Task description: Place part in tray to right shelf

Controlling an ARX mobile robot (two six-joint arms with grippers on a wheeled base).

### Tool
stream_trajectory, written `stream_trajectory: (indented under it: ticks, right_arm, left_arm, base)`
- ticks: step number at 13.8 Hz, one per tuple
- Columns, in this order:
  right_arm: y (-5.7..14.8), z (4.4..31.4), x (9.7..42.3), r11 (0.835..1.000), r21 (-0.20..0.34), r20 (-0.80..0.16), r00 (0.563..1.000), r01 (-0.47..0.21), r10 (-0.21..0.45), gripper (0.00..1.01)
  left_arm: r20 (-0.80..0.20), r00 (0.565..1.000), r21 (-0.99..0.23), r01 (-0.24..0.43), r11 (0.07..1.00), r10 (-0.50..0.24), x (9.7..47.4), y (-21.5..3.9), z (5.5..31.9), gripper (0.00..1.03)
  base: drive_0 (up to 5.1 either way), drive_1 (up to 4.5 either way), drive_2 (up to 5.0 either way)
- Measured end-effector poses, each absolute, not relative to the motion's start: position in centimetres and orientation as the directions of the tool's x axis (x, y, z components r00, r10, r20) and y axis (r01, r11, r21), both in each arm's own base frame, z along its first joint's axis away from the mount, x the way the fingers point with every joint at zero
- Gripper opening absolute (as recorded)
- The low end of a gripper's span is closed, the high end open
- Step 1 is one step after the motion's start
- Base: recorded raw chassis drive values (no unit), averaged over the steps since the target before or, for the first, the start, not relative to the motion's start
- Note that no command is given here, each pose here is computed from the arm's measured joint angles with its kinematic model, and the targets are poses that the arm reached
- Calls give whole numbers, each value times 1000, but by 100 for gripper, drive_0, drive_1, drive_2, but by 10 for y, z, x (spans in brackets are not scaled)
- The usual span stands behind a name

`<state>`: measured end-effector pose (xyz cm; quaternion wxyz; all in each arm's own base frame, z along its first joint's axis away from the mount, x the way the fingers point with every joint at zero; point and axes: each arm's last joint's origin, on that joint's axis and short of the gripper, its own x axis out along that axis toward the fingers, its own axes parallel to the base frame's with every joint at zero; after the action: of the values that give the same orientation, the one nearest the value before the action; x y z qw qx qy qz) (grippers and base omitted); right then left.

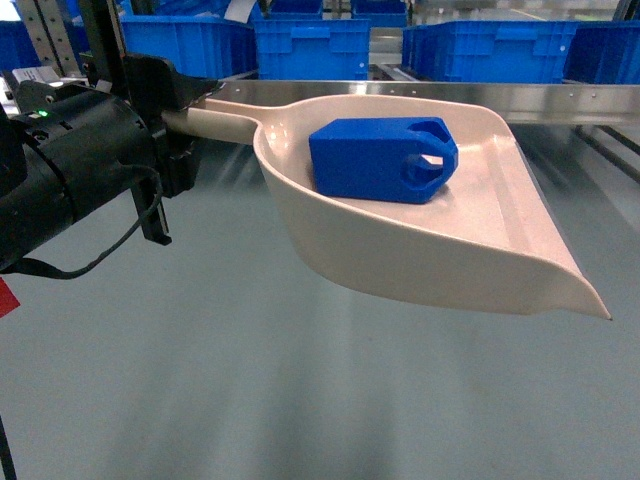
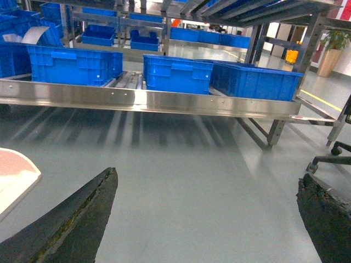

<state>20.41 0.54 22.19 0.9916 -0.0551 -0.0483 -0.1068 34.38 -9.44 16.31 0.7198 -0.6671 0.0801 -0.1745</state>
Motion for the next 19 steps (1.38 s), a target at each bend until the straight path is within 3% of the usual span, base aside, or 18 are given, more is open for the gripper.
stream_trajectory:
  ticks: [7,19]
  right_arm:
    - [6,222,204,972,-99,110,973,214,-203,98]
    - [5,222,204,971,-98,112,972,216,-205,98]
  left_arm:
    - [117,927,-988,144,49,-356,344,-94,163,12]
    - [114,929,-989,141,51,-352,344,-93,163,12]
  base:
    - [341,87,-469]
    - [-12,382,-405]
